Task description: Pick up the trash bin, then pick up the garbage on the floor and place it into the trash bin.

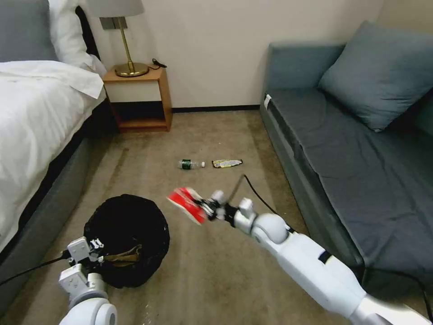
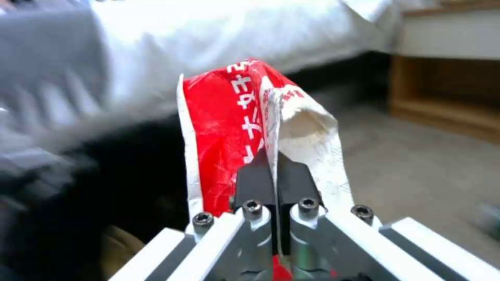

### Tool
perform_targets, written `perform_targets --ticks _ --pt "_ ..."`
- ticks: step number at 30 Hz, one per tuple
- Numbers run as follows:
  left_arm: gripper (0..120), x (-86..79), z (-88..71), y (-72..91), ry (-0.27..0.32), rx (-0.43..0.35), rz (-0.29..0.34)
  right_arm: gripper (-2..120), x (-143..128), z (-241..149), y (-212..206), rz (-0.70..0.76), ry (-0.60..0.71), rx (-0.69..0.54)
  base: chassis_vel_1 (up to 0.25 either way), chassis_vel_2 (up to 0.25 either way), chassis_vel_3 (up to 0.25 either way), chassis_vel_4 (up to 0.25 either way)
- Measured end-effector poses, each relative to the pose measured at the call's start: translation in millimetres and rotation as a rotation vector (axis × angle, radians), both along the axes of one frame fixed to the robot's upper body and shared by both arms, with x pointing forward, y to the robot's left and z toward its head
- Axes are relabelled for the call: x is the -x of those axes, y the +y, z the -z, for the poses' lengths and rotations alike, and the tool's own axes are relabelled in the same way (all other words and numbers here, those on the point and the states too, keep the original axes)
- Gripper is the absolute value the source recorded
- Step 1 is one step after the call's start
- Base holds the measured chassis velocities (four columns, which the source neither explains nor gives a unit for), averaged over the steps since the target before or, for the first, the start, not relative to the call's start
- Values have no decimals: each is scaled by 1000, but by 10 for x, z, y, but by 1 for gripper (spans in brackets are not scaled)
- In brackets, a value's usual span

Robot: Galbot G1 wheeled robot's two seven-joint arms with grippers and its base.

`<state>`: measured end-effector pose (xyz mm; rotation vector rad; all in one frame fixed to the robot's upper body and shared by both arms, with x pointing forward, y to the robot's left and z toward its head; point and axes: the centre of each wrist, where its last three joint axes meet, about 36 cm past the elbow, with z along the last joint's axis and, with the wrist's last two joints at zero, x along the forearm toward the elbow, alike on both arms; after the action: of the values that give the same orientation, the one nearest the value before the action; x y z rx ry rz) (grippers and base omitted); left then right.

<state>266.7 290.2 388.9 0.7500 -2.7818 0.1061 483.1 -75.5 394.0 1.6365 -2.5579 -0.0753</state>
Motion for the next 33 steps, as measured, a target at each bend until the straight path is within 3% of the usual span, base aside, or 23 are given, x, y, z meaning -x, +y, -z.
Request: perform_targets --ticks 7,18,25,33 --pt "5 -91 -51 28 -14 4 18 0 217 -144 526 -146 14 -4 0 0 0 0" --pt "5 -164 -77 -19 -31 22 46 0 -101 87 1155 -119 19 45 0 0 0 0" --pt "5 -184 -93 -1 -39 31 48 0 -59 330 1225 -99 15 71 0 0 0 0" --pt "5 -218 -116 34 -49 33 49 26 17 401 1275 -87 19 50 0 0 0 0"
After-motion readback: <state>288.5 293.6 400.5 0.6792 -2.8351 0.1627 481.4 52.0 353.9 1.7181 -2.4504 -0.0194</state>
